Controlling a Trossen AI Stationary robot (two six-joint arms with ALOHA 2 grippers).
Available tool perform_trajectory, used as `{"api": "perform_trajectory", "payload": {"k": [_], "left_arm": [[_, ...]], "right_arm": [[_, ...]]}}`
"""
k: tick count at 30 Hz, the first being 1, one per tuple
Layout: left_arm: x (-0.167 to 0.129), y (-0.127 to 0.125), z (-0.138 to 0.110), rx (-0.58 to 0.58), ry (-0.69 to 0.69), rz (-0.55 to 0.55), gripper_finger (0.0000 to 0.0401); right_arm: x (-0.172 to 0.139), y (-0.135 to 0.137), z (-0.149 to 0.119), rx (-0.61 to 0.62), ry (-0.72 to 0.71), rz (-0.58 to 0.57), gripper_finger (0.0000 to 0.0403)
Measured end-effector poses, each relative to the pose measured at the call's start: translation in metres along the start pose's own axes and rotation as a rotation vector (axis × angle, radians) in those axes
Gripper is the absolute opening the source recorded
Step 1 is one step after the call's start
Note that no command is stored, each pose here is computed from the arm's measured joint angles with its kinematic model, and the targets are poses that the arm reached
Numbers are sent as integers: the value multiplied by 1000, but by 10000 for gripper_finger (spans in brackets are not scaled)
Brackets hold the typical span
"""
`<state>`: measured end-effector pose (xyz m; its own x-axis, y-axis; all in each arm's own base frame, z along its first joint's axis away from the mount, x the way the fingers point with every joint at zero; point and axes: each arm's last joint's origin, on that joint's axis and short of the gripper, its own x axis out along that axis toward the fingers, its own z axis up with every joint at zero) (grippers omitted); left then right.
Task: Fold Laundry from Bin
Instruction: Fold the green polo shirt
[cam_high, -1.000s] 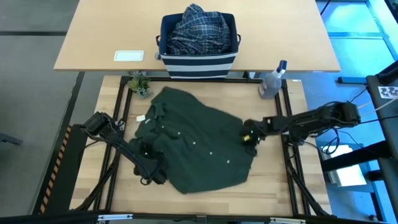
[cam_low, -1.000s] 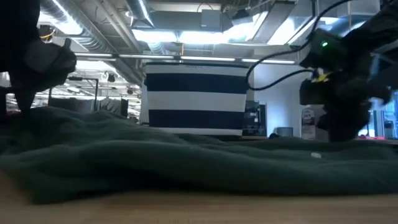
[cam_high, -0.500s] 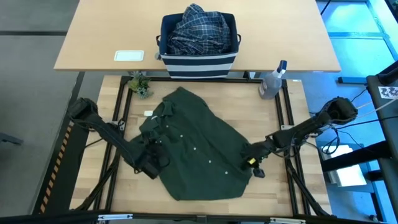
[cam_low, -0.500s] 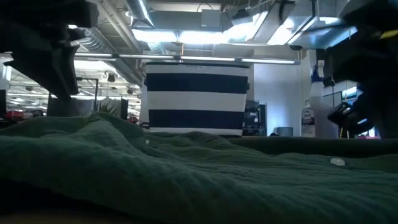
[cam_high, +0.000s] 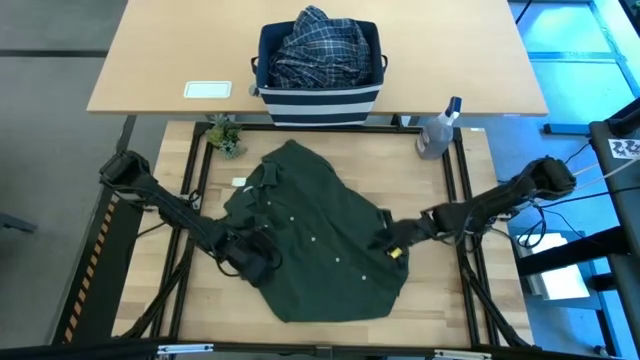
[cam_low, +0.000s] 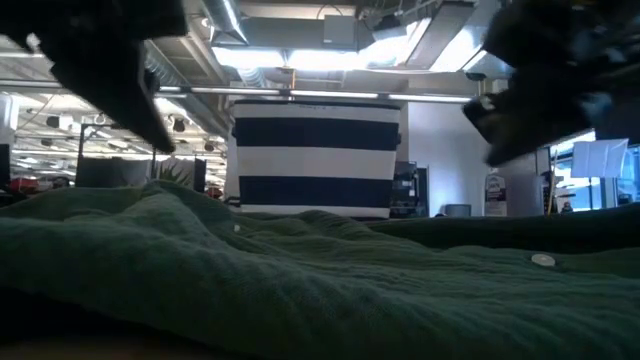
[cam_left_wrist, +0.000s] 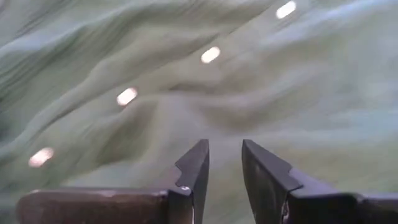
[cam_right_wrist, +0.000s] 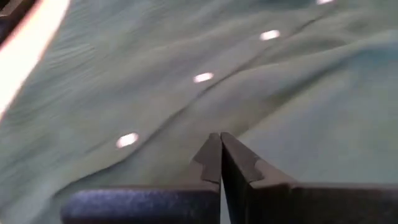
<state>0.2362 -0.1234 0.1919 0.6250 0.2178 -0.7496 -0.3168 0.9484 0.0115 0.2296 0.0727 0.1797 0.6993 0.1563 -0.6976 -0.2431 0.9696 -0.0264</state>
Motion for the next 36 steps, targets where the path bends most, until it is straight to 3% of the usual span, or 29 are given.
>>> {"api": "perform_trajectory", "payload": {"k": [6, 11, 15, 20, 25, 36], "left_arm": [[6, -11, 6, -8, -64, -73, 90], [21, -16, -5, -30, 40, -96, 90], [32, -16, -17, -53, 146, -67, 90], [37, -2, -39, -78, 365, 95, 90], [32, 15, -48, -55, 497, 249, 90], [43, 62, -31, 96, 617, 410, 90]], "right_arm": [[-1, -50, 7, 43, 7, -150, 0], [8, -90, -7, 109, 90, -227, 0], [23, -108, -24, 130, 179, -203, 0], [41, -110, -43, 133, 307, -177, 0], [39, -108, -51, 178, 419, -206, 0], [17, -80, -62, 257, 663, -276, 0]]}}
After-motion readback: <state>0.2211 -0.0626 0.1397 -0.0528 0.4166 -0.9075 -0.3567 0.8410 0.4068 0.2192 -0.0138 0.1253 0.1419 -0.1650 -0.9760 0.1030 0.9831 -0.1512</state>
